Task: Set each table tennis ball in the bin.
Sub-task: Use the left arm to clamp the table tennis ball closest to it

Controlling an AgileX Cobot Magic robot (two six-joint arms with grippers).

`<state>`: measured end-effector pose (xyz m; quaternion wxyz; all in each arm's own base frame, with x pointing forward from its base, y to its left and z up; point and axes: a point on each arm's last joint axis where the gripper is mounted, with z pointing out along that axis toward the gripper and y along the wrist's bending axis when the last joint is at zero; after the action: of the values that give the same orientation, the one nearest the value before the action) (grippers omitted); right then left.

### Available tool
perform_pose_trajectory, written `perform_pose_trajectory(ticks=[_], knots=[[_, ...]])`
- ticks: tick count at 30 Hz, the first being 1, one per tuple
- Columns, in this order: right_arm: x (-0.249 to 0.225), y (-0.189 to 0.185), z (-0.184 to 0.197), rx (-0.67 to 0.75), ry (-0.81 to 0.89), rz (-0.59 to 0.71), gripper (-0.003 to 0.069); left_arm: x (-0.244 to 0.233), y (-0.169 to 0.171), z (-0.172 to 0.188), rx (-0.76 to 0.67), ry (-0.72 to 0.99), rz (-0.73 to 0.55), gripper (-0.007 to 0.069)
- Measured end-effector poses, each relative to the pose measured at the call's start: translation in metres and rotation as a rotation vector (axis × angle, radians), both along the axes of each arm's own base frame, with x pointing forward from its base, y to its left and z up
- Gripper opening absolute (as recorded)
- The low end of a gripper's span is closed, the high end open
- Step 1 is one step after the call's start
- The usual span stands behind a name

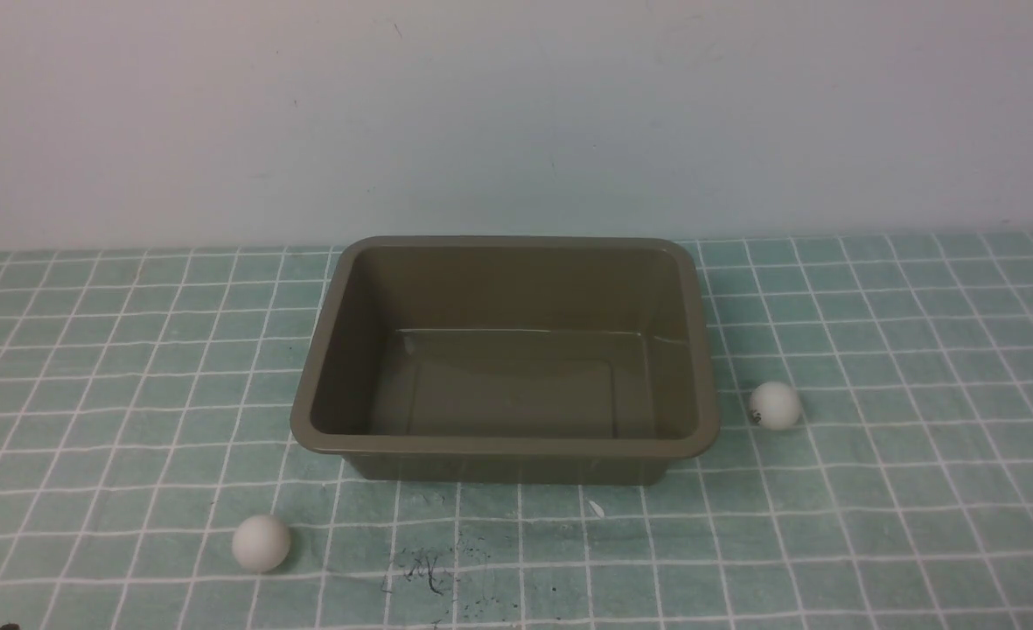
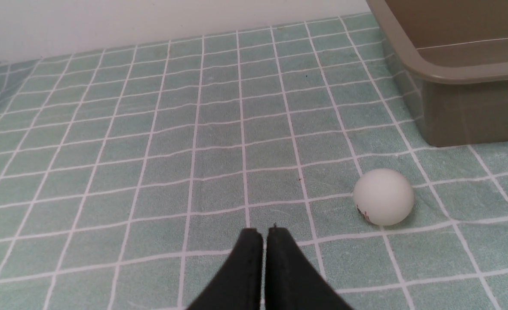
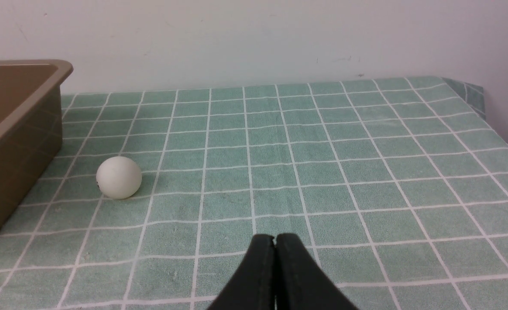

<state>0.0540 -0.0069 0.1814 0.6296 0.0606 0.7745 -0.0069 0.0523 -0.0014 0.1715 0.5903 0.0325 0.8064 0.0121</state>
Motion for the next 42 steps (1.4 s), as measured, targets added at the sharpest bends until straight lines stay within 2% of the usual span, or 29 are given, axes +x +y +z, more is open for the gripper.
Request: perform_pose_trajectory(ticks=[8, 11, 12, 16, 17, 18, 20, 21, 25, 27, 29, 31, 33, 36, 39, 41, 42], knots=[[0.000, 0.000, 0.000, 0.000, 0.000, 0.000, -0.0014, 0.000, 0.001, 0.000, 0.029, -0.002, -0.003, -0.0005], [0.000, 0.000, 0.000, 0.000, 0.000, 0.000, -0.0014, 0.002, 0.001, 0.004, 0.035, -0.061, 0.000, -0.0005], [0.000, 0.000, 0.000, 0.000, 0.000, 0.000, -0.0014, 0.002, 0.000, 0.007, 0.000, -0.097, 0.004, -0.0005], [0.000, 0.000, 0.000, 0.000, 0.000, 0.000, -0.0014, 0.005, 0.000, 0.027, -0.314, -0.312, 0.046, -0.0005], [0.000, 0.000, 0.000, 0.000, 0.000, 0.000, -0.0014, 0.004, 0.000, 0.029, -0.327, -0.331, 0.048, -0.0005], [0.000, 0.000, 0.000, 0.011, -0.006, 0.000, -0.0014, 0.004, 0.002, 0.035, -0.411, -0.401, 0.061, -0.0005], [0.000, 0.001, 0.001, 0.042, -0.019, 0.002, -0.0014, 0.003, 0.003, 0.041, -0.446, -0.468, 0.069, -0.0005], [0.002, 0.003, 0.004, 0.162, -0.076, 0.010, -0.0014, 0.001, 0.006, 0.049, -0.486, -0.565, 0.081, -0.0005], [0.003, 0.006, 0.016, 0.489, -0.222, 0.014, -0.0014, -0.007, 0.013, 0.068, -0.530, -0.804, 0.102, -0.0005], [0.003, 0.006, 0.019, 0.594, -0.264, 0.012, -0.0014, -0.012, 0.016, 0.080, -0.558, -0.896, 0.100, -0.0005], [0.003, 0.006, 0.021, 0.618, -0.276, 0.012, -0.0014, -0.016, 0.015, 0.094, -0.584, -0.924, 0.084, -0.0005], [0.003, 0.006, 0.021, 0.629, -0.281, 0.012, -0.0014, -0.019, 0.012, 0.113, -0.604, -0.892, 0.055, -0.0005], [0.003, 0.006, 0.021, 0.641, -0.285, 0.012, -0.0014, -0.013, 0.004, 0.144, -0.604, -0.698, 0.044, -0.0005], [0.002, 0.006, 0.023, 0.655, -0.305, 0.017, -0.0014, 0.019, -0.007, 0.156, -0.530, -0.253, 0.014, -0.0005], [0.002, 0.009, 0.030, 0.653, -0.237, 0.034, -0.0014, 0.053, -0.013, 0.139, -0.447, 0.139, 0.021, -0.0005], [0.003, 0.012, 0.049, 0.614, -0.135, 0.053, -0.0014, 0.080, -0.016, 0.114, -0.372, 0.431, 0.013, -0.0005], [0.006, 0.014, 0.061, 0.589, -0.065, 0.060, -0.0014, 0.089, -0.017, 0.105, -0.351, 0.510, 0.008, -0.0005]])
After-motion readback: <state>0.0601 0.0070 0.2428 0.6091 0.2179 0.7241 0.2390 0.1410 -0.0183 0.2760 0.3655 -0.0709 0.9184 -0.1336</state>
